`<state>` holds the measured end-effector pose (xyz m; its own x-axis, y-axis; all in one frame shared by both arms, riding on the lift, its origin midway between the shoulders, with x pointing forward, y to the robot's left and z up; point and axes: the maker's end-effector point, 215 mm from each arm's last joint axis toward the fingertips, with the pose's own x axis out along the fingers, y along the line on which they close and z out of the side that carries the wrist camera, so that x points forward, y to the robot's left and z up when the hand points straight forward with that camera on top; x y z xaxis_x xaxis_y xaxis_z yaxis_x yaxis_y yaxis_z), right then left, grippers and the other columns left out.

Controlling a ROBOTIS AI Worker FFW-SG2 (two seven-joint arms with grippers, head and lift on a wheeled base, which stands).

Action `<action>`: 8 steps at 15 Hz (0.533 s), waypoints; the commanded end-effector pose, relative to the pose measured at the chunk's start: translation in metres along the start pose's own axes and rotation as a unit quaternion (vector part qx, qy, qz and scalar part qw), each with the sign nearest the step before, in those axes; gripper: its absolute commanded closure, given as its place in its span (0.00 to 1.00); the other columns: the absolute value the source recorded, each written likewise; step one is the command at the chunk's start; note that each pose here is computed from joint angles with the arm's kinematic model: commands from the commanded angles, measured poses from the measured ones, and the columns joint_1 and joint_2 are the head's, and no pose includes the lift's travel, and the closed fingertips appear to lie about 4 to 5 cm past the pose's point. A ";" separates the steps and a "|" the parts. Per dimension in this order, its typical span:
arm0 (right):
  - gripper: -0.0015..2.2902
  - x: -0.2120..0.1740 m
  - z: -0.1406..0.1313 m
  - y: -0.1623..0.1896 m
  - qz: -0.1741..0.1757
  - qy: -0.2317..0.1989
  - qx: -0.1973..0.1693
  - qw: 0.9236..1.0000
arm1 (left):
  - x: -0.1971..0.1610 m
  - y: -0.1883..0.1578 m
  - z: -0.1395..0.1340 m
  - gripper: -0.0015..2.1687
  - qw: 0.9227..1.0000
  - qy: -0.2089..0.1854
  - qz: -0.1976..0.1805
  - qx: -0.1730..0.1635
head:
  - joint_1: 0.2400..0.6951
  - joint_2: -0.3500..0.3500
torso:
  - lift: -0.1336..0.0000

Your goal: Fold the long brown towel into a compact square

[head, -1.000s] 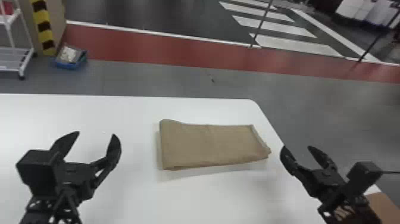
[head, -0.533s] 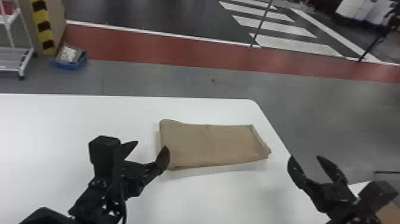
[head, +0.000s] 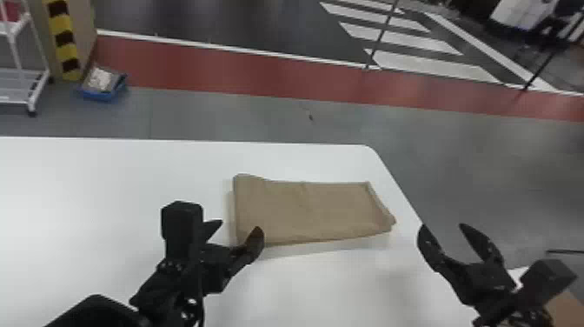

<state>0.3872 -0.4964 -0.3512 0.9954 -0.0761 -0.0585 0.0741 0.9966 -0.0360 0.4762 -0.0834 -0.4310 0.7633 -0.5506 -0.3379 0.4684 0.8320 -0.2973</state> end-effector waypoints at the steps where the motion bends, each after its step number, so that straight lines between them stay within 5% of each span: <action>1: 0.04 0.003 -0.005 -0.003 -0.001 0.004 0.000 1.000 | 0.003 -0.008 -0.014 0.14 0.999 0.032 -0.015 0.002 | 1.00 0.00 | 0.07; 8: 0.04 0.010 -0.003 -0.009 -0.004 0.002 0.004 1.000 | 0.007 -0.009 -0.021 0.17 0.998 0.049 -0.028 -0.001 | 1.00 0.00 | 0.07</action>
<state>0.3952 -0.5048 -0.3562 0.9944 -0.0828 -0.0663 0.0810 0.9963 -0.0290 0.4666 -0.0981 -0.4486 0.6885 -0.6025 -0.4037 0.5118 0.7980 -0.3182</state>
